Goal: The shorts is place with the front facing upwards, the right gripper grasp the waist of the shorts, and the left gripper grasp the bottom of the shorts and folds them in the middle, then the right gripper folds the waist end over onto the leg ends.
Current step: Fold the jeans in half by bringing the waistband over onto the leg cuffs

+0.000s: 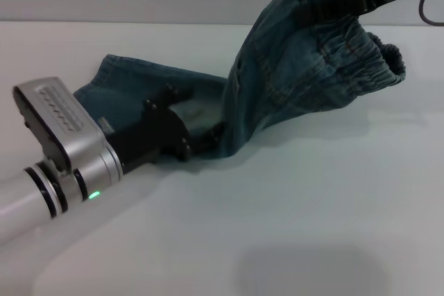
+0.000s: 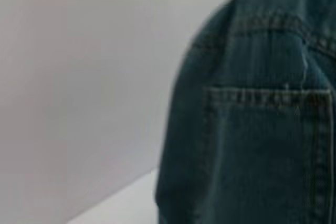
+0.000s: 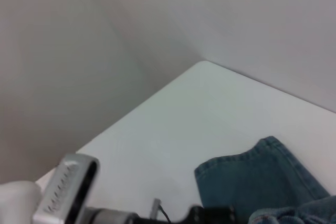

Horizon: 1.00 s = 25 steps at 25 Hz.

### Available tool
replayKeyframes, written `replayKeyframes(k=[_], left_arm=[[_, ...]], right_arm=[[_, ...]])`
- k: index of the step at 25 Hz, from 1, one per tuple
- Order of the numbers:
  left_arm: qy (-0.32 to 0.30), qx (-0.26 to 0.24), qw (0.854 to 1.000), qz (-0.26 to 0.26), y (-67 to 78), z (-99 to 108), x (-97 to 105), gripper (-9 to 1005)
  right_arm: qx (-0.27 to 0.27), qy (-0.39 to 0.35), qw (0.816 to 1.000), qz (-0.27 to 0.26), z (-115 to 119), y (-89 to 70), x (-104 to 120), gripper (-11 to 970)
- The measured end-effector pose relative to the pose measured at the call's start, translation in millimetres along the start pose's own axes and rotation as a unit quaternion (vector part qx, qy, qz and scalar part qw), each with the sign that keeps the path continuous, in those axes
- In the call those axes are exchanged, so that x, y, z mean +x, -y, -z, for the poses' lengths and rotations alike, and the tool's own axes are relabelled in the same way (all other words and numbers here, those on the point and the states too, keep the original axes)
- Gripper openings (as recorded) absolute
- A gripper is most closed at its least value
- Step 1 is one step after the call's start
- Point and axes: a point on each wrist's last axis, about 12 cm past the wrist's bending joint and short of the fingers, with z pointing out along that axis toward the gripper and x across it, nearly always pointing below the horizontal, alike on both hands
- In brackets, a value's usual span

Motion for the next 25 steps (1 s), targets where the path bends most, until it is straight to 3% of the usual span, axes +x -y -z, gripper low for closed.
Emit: replayKeyframes(k=[6, 25], left_arm=[[-0.010, 0.021, 1.000, -0.015, 9.6, -4.6, 2.4, 840], [0.016, 0.094, 0.995, 0.009, 52.5, -19.4, -5.5, 840]], right_arm=[[-0.016, 0.001, 1.000, 0.002, -0.7, -3.9, -0.2, 76], [-0.021, 0.003, 1.000, 0.000, -0.8, -4.6, 0.6, 75]])
